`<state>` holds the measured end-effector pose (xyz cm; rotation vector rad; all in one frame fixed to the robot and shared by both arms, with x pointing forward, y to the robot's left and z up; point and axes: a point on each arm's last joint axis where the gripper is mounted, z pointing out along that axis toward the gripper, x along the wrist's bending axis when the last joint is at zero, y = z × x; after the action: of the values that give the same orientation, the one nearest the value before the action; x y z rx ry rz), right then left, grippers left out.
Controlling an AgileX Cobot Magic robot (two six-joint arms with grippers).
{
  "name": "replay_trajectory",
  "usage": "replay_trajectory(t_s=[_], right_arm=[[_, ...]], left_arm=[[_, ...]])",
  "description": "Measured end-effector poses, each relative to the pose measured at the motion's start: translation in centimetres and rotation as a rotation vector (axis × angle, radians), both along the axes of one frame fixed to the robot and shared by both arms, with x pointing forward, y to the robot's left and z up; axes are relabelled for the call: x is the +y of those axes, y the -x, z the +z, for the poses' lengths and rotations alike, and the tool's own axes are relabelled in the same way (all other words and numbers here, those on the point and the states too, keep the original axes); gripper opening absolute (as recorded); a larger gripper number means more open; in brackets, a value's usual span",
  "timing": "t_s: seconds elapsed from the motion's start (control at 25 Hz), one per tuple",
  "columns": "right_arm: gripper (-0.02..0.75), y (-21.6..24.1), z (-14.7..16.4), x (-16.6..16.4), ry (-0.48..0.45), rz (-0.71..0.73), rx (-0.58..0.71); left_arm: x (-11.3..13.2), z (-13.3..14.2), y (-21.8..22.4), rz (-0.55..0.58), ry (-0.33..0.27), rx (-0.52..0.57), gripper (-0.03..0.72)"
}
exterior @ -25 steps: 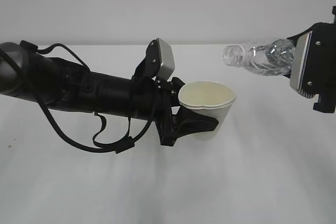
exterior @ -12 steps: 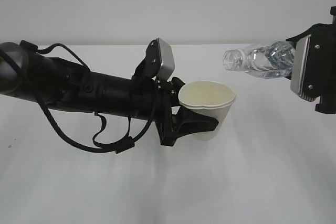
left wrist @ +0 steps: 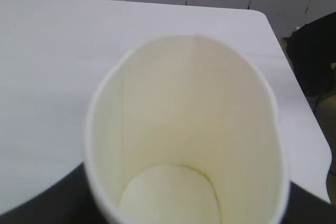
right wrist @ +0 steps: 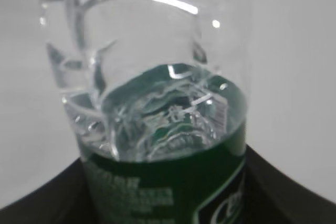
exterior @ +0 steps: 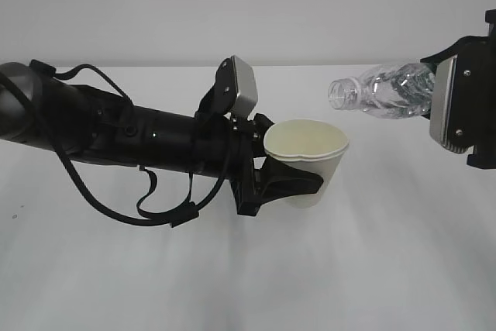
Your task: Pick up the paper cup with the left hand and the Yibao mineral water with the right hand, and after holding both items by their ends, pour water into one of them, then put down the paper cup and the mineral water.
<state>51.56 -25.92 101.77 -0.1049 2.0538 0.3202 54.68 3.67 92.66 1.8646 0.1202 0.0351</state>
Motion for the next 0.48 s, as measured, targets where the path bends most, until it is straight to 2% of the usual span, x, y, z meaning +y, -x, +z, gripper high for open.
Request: replay_trajectory(t_s=[0.48], right_arm=[[0.463, -0.03, 0.07, 0.03, 0.026, 0.018, -0.006]], left_arm=[[-0.01, 0.03, 0.03, -0.003, 0.004, 0.001, 0.433]])
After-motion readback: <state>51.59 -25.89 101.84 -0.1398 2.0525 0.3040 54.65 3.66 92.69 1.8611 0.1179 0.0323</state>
